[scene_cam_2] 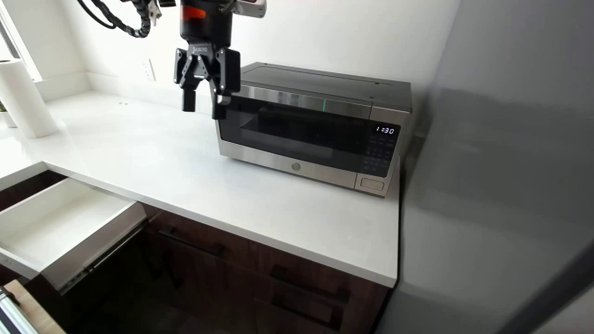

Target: Close the microwave door

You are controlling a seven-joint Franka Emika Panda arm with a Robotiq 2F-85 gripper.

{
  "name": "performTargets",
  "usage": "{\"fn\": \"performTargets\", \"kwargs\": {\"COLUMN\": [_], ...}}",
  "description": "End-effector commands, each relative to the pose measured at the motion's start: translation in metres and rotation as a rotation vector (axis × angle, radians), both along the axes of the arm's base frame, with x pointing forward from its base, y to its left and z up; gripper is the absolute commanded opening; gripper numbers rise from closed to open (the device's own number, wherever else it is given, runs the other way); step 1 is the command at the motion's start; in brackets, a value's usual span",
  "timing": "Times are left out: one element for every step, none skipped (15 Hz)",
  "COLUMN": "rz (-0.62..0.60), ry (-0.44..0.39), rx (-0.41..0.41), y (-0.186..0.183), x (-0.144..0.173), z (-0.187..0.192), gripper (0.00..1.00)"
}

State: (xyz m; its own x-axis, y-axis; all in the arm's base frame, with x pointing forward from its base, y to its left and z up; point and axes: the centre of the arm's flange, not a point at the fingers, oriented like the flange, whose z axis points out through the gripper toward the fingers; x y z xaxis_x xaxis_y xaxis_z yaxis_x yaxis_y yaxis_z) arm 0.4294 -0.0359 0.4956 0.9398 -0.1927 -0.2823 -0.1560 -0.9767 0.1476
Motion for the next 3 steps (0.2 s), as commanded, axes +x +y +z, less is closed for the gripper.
{"fn": "performTargets", "kwargs": {"rz": [-0.004, -0.007, -0.008], "ry": [0.001, 0.001, 0.002], "rx": [0.014, 0.019, 0.022], "y": [0.0017, 0.0021, 0.0019], "x": [0.0008, 0.0017, 0.0022], "z": [0.0010, 0.0010, 0.0002], "gripper": [1.00, 1.00, 1.00]}}
